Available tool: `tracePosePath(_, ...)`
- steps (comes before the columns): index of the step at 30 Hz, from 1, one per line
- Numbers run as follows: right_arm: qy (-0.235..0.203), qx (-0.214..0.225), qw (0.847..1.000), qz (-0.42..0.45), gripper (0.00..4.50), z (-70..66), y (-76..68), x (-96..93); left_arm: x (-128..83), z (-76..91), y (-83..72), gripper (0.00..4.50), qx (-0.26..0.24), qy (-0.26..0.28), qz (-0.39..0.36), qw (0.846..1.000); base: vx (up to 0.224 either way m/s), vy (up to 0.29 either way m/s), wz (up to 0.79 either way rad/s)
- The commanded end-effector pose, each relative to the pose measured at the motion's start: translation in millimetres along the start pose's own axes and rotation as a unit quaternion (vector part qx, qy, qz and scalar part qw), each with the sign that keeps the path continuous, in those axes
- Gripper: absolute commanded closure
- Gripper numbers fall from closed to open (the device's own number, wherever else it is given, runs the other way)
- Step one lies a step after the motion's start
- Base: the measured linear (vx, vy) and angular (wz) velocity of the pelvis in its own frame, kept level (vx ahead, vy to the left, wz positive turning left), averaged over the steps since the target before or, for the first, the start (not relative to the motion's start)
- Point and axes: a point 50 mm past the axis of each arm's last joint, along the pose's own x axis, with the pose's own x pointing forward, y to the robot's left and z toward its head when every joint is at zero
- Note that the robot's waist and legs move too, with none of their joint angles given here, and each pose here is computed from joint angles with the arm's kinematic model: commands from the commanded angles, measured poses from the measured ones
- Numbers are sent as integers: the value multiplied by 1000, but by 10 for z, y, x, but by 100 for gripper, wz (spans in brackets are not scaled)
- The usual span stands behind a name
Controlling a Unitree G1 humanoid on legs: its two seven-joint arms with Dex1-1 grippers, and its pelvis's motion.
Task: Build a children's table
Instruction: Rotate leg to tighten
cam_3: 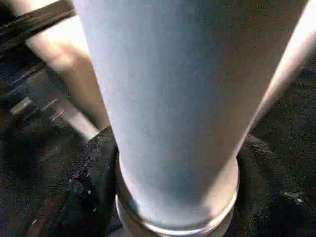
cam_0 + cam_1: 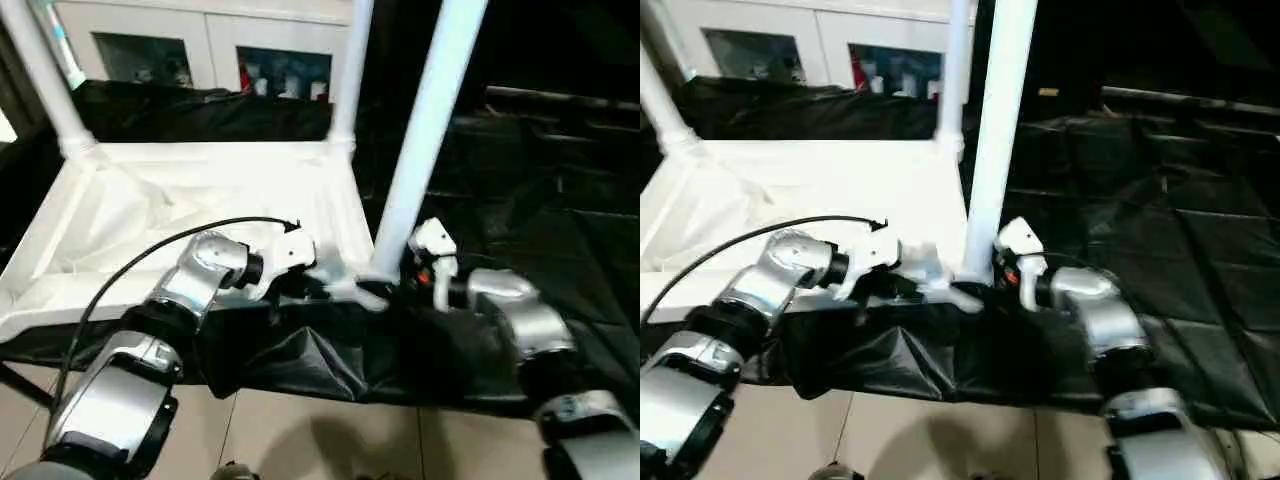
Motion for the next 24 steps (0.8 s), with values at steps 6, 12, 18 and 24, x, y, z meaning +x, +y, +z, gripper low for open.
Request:
tracePosePath(6, 23, 126, 959, -253, 176, -207, -48, 248, 380, 226, 69, 450, -66, -3, 129, 990, 0, 0, 0)
tracePosePath(12, 16, 91, 961, -261, 176, -96, 96, 471, 580, 399, -9, 450, -58, -19, 130, 990, 0, 0, 0)
tracePosePath(18, -19, 81, 970, -229, 97, -9, 71, 439, 526, 350, 6, 450, -45, -17, 124, 991, 0, 0, 0)
tracePosePath(24, -10, 5, 993, -121, 97, 44, -8, 251, 391, 268, 9, 450, -17, -22, 81, 996, 0, 0, 0)
